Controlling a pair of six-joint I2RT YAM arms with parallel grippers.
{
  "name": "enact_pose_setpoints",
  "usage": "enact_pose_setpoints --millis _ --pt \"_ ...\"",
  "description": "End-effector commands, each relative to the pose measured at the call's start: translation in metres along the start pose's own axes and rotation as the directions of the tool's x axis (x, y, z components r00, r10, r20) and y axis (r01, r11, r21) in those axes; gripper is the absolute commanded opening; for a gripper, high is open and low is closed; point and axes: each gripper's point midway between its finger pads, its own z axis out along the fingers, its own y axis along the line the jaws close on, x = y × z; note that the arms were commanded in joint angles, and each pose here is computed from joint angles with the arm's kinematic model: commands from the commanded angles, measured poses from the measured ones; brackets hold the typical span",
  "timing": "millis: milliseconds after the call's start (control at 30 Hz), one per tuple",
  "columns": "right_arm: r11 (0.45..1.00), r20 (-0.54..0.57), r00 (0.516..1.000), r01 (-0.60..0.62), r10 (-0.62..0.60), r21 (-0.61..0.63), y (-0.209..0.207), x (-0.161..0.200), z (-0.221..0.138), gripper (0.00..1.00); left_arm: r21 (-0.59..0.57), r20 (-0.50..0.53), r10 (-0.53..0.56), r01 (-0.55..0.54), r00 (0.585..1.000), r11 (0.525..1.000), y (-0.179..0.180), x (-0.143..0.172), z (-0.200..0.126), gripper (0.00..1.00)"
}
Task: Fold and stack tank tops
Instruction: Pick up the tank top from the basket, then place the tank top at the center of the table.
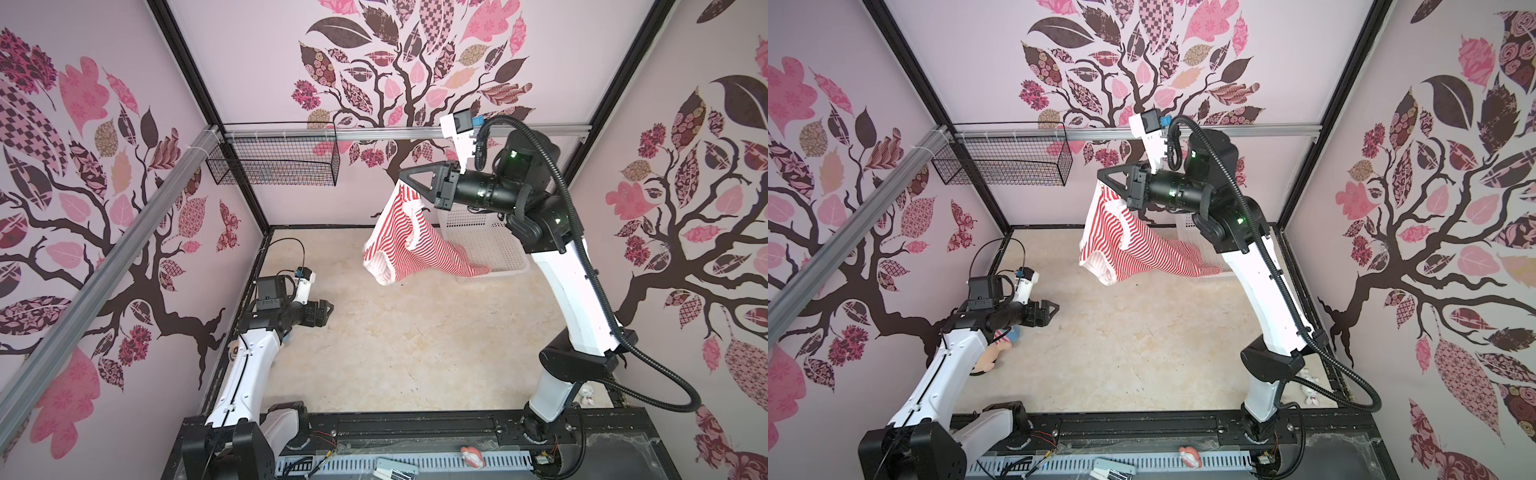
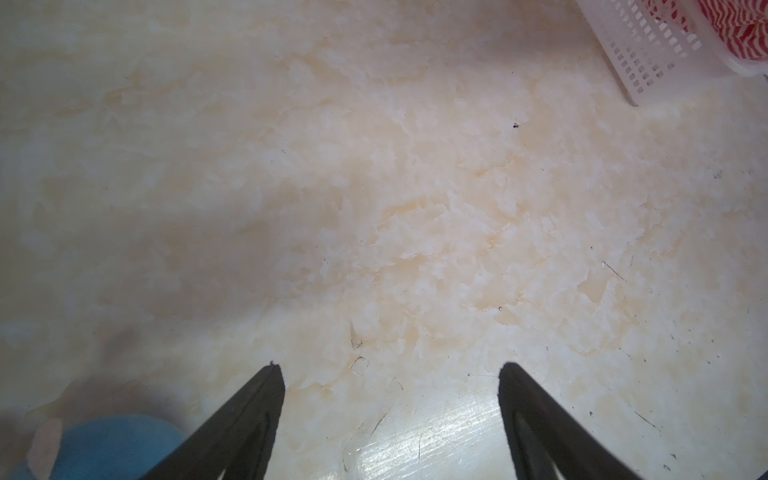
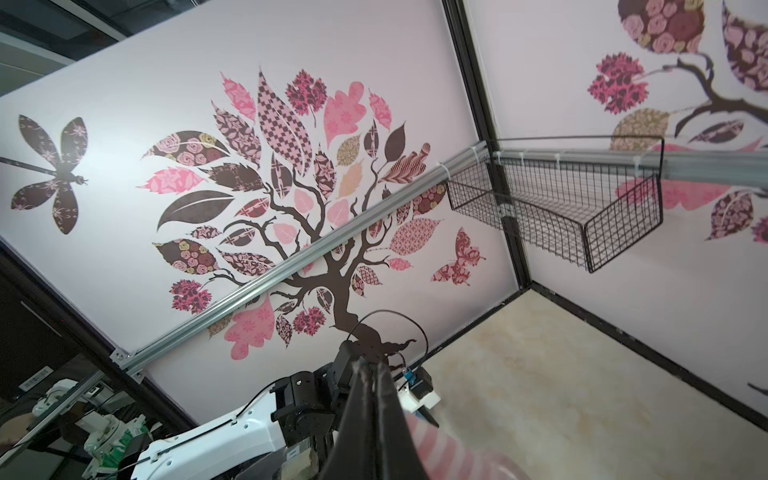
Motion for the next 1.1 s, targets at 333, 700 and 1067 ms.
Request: enact_pose_setpoints --millis 333,700,1067 --pt "0.917 0.176 0.984 0.098 -0.03 -0.386 0.144 -0.064 -0.091 0.0 -0.067 0.065 0.002 0.002 0.998 0.998 0.012 -0.021 -0.006 0.86" --pt "0.931 -0.119 0.975 -0.217 0.19 -0.292 0.005 0.064 0.008 0.0 -0.063 0.04 0.0 0.002 0.999 0.998 0.016 -0.009 0.008 0.86" --pt "0.874 -0.127 0.868 -0.485 0.48 -0.012 -0.241 0.147 0.044 0.0 -0.06 0.039 0.0 0.002 0.999 0.998 0.018 -0.007 0.013 0.86"
